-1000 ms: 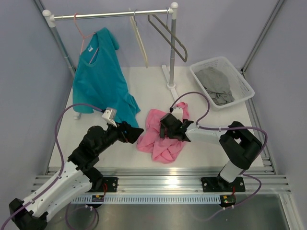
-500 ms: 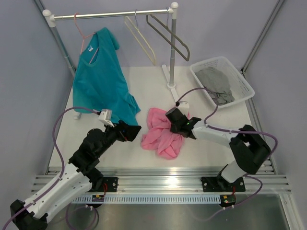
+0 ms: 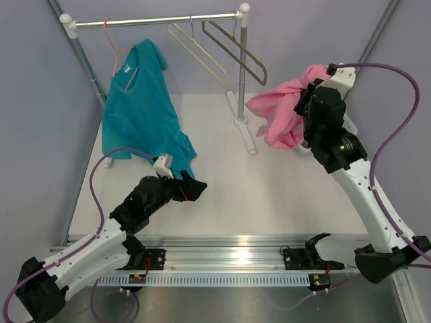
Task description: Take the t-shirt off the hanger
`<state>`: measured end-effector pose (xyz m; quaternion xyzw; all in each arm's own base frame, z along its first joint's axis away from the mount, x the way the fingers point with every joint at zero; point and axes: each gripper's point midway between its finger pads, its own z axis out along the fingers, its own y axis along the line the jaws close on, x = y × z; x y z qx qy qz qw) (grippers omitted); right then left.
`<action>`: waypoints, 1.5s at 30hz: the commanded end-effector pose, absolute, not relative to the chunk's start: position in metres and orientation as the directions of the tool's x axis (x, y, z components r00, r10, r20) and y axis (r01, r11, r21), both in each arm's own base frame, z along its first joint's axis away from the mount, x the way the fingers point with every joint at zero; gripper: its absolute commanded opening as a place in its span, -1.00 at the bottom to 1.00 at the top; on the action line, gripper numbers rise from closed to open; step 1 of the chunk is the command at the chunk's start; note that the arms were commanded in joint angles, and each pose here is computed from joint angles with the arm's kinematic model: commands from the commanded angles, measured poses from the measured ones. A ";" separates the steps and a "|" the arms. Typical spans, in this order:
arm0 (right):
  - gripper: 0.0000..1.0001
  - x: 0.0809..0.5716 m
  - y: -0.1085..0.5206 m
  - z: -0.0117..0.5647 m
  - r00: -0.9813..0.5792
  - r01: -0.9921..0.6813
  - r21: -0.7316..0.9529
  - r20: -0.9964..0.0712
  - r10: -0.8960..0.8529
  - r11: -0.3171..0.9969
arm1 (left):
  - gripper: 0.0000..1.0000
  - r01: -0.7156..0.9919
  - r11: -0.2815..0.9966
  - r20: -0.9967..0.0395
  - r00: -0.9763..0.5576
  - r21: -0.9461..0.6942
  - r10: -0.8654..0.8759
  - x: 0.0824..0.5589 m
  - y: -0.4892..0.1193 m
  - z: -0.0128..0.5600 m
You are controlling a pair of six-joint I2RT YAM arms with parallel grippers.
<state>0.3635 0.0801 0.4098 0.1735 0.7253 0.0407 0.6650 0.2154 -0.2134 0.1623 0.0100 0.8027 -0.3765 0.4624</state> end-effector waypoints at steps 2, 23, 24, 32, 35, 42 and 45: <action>-1.00 0.394 0.013 0.437 0.031 0.403 0.171 -0.984 0.174 0.899 | 0.98 0.408 0.678 -0.757 -0.552 -0.612 -0.351 0.215 -0.223 0.175; -1.00 0.574 -0.052 0.220 -0.291 0.573 -0.120 -0.954 0.065 0.811 | 0.98 0.483 0.597 -0.759 -0.517 -0.640 -0.395 0.193 -0.220 0.197; -1.00 0.578 -0.045 0.211 -0.337 0.534 -0.100 -0.936 0.104 0.839 | 0.98 0.483 0.597 -0.759 -0.516 -0.640 -0.397 0.193 -0.220 0.197; -1.00 0.588 -0.013 0.158 -0.383 0.516 0.136 -0.847 0.370 0.846 | 0.98 0.497 0.577 -0.755 -0.520 -0.648 -0.400 0.189 -0.221 0.201; -1.00 0.584 -0.017 0.131 -0.424 0.557 0.199 -0.767 0.482 0.807 | 0.98 0.498 0.580 -0.759 -0.504 -0.645 -0.412 0.189 -0.217 0.202; -1.00 0.569 -0.051 0.089 -0.396 0.671 0.292 -0.636 0.663 0.681 | 0.98 0.478 0.609 -0.769 -0.480 -0.633 -0.423 0.192 -0.210 0.202; -0.90 0.570 -0.053 0.086 -0.408 0.665 0.308 -0.613 0.676 0.681 | 0.98 0.475 0.614 -0.770 -0.481 -0.631 -0.419 0.193 -0.210 0.201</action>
